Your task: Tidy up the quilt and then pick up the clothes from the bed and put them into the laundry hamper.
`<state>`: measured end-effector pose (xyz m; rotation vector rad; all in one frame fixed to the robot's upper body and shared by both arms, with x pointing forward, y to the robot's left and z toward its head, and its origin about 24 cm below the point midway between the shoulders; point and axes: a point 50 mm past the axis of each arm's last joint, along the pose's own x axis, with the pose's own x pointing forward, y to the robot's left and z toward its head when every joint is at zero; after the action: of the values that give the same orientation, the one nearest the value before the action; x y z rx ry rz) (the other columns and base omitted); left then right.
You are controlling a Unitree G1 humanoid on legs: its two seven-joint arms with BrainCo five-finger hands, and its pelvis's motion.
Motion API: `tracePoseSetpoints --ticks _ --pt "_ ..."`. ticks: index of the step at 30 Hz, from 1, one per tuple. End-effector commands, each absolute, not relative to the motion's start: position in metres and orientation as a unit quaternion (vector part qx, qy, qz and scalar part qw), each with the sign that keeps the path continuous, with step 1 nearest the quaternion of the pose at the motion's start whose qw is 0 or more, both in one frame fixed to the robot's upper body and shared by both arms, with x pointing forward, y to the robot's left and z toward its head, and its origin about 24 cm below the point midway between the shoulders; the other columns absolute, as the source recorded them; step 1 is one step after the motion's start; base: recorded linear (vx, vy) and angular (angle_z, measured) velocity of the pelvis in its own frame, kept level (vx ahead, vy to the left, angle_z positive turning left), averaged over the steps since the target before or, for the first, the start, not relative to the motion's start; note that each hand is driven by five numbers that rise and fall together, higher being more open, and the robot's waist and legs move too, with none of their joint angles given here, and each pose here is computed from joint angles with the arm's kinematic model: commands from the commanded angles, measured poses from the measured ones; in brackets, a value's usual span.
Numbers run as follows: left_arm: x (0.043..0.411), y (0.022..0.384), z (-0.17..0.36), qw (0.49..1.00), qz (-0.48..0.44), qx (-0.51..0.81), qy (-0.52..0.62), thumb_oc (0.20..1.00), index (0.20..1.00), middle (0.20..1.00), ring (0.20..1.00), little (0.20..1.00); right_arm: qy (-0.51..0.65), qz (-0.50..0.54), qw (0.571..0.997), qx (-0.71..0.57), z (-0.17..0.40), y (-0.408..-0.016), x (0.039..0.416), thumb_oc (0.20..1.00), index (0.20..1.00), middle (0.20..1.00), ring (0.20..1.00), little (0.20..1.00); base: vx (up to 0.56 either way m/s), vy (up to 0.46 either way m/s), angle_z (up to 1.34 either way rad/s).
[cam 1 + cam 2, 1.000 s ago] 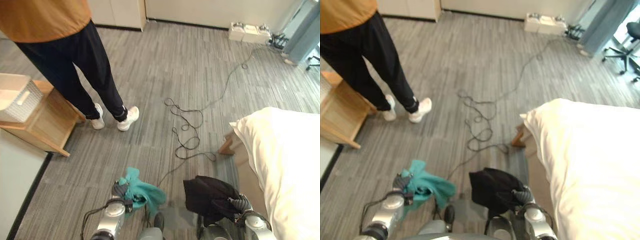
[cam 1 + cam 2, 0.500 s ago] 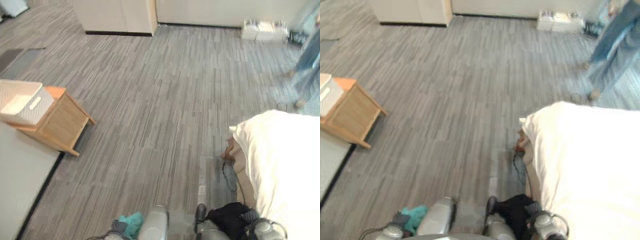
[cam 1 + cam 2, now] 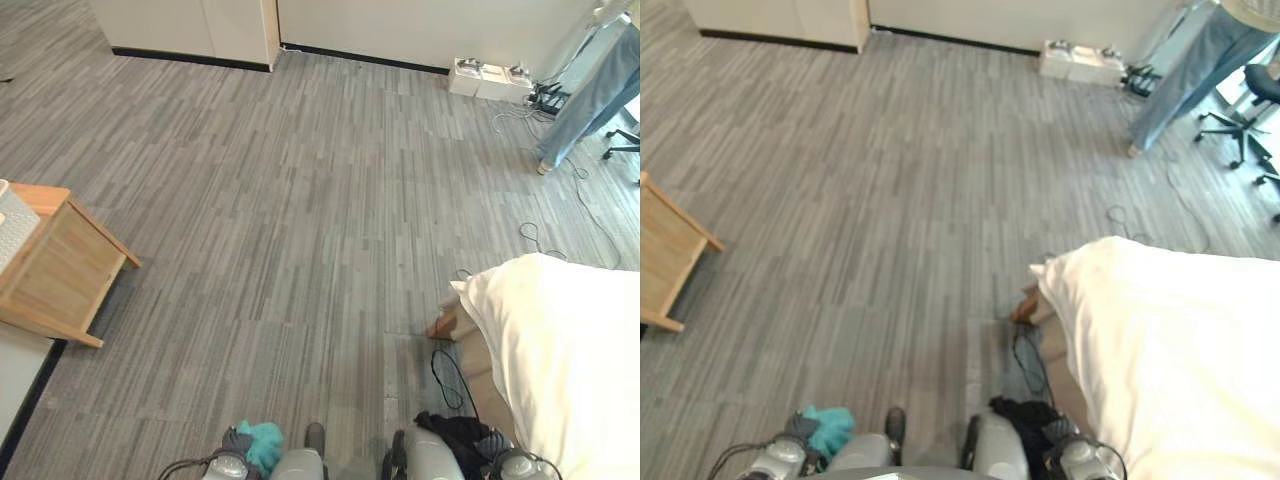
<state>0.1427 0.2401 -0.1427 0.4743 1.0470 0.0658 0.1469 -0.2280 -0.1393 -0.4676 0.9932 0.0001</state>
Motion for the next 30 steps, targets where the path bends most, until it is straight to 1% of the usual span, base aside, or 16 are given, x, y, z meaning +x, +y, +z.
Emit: tracePoseSetpoints --ticks 1,4,6,8,11,13,17,18,20,21,22,27,30 --pt "0.18 0.248 -0.123 0.864 0.048 0.251 0.434 0.2 0.2 0.2 0.2 0.2 0.416 -0.057 0.881 -0.218 -0.117 -0.252 0.178 0.2 0.2 0.2 0.2 0.2 0.73 -0.185 0.77" --pt "0.182 0.246 -0.123 0.864 0.041 0.254 0.433 0.2 0.2 0.2 0.2 0.2 0.435 -0.062 0.87 -0.223 -0.122 -0.257 0.167 0.2 0.2 0.2 0.2 0.2 0.73 -0.214 0.9" --pt "0.174 0.245 -0.128 0.856 0.034 0.26 0.445 0.2 0.2 0.2 0.2 0.2 0.451 -0.054 0.858 -0.239 -0.125 -0.261 0.159 0.2 0.2 0.2 0.2 0.2 0.69 -0.253 0.73" --pt "0.159 0.246 -0.135 0.849 0.049 0.245 0.465 0.2 0.2 0.2 0.2 0.2 0.46 -0.037 0.85 -0.253 -0.127 -0.263 0.153 0.2 0.2 0.2 0.2 0.2 0.64 -0.333 0.48" --pt "0.146 0.249 -0.139 0.842 0.065 0.231 0.482 0.2 0.2 0.2 0.2 0.2 0.448 -0.054 0.854 -0.258 -0.12 -0.272 0.16 0.2 0.2 0.2 0.2 0.2 0.5 -0.456 0.57" --pt "0.141 0.25 -0.141 0.839 0.071 0.225 0.491 0.2 0.2 0.2 0.2 0.2 0.445 -0.05 0.854 -0.264 -0.117 -0.274 0.165 0.2 0.2 0.2 0.2 0.2 0.5 -0.193 0.17" --pt "0.122 0.25 -0.148 0.825 0.076 0.213 0.517 0.2 0.2 0.2 0.2 0.2 0.449 -0.038 0.849 -0.275 -0.119 -0.273 0.163 0.2 0.2 0.2 0.2 0.2 0.58 -0.017 -0.14" --pt "0.112 0.249 -0.151 0.819 0.069 0.211 0.529 0.2 0.2 0.2 0.2 0.2 0.453 -0.04 0.845 -0.281 -0.121 -0.274 0.16 0.2 0.2 0.2 0.2 0.2 0.66 0.004 0.16" --pt "0.107 0.247 -0.154 0.812 0.064 0.212 0.54 0.2 0.2 0.2 0.2 0.2 0.464 -0.047 0.838 -0.285 -0.123 -0.276 0.156 0.2 0.2 0.2 0.2 0.2 0.69 0.033 0.43" --pt "0.105 0.246 -0.154 0.81 0.065 0.209 0.543 0.2 0.2 0.2 0.2 0.2 0.467 -0.048 0.835 -0.287 -0.125 -0.275 0.155 0.2 0.2 0.2 0.2 0.2 0.85 0.082 0.83" --pt "0.093 0.248 -0.157 0.8 0.071 0.203 0.561 0.2 0.2 0.2 0.2 0.2 0.479 -0.038 0.831 -0.279 -0.13 -0.269 0.149 0.2 0.2 0.2 0.2 0.2 0.6 0.064 0.92" --pt "0.079 0.253 -0.159 0.782 0.068 0.211 0.582 0.2 0.2 0.2 0.2 0.2 0.491 -0.032 0.83 -0.264 -0.136 -0.261 0.143 0.2 0.2 0.2 0.2 0.2 0.53 0.086 1.02" --pt "0.091 0.256 -0.156 0.792 0.075 0.224 0.563 0.2 0.2 0.2 0.2 0.2 0.48 -0.041 0.838 -0.257 -0.133 -0.263 0.145 0.2 0.2 0.2 0.2 0.2 0.63 -0.055 1.86"
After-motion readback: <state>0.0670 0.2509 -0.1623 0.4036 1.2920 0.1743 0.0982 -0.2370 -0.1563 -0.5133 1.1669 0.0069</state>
